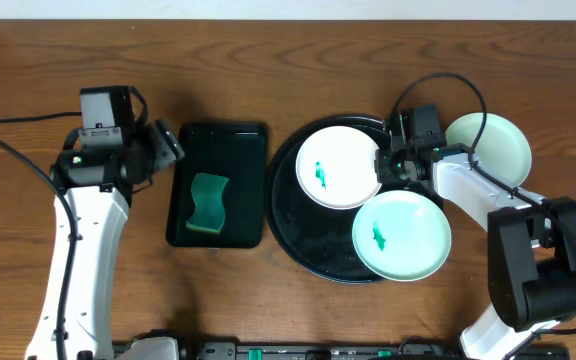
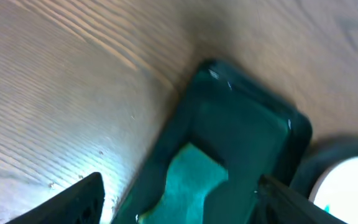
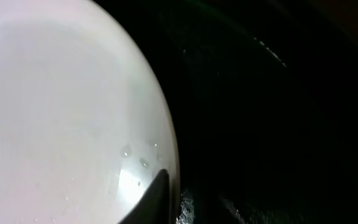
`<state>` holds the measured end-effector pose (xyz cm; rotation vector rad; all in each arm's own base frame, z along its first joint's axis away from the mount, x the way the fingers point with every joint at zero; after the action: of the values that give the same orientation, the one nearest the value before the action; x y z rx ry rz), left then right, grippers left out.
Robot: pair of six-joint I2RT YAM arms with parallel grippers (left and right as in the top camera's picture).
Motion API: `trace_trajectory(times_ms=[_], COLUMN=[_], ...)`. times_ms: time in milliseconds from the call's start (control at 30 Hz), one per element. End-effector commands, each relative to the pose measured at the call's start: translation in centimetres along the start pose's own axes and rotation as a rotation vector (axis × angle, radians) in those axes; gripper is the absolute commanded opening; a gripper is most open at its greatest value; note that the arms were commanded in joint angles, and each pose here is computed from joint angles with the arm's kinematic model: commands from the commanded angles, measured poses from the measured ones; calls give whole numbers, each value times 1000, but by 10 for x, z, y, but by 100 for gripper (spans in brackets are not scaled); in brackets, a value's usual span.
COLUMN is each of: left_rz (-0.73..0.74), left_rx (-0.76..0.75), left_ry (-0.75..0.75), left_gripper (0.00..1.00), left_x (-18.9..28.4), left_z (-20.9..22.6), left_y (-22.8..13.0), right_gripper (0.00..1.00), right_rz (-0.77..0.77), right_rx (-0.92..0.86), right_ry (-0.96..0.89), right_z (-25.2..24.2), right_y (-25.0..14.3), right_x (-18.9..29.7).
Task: Clean dirty plates on tray and stack at the side
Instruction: 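Move the left gripper down onto the green sponge in the black tray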
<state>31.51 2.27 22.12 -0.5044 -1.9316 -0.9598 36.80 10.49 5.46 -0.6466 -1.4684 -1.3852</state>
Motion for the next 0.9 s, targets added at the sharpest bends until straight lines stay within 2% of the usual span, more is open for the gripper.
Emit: trace_trajectory(times_ms=[0, 100, 267, 433, 567, 700, 867], left_rz=[70, 97, 164, 305, 397, 468, 489], left_rx=[-136, -224, -298, -400, -409, -404, -355], left_ry=[-36, -33, -19, 29, 77, 119, 145], left_gripper=[74, 65, 61, 59, 59, 53, 49], left_x=[-3, -7, -25, -64, -86, -95, -95], left_z=[-8, -11, -18, -21, -15, -7, -3], left_y=[-14, -20, -33, -57, -72, -82, -86], right_gripper=[1, 1, 1, 1, 1, 2, 2], right_rz=[4, 3, -1, -6, -8, -9, -12], right_rx=[-61, -65, -64, -63, -62, -63, -62], right_ry=[-11, -11, -11, -10, -10, -10, -10], right_z=[-1, -1, -1, -1, -1, -1, -1], right_y=[0, 1, 1, 2, 3, 3, 4], right_x=[-1, -1, -1, -1, -1, -1, -1])
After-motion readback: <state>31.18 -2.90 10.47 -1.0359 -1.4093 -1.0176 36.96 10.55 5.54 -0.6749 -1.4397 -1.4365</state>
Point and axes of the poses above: each gripper's point midway between its finger pads, its own x axis back along the fingers, its own z axis along the line the jaws close on, y = z × x, the point moved 5 cm from there along x, back along the fingers, and after that the axes turned 10 degrees about x, right-handed, at the moved point
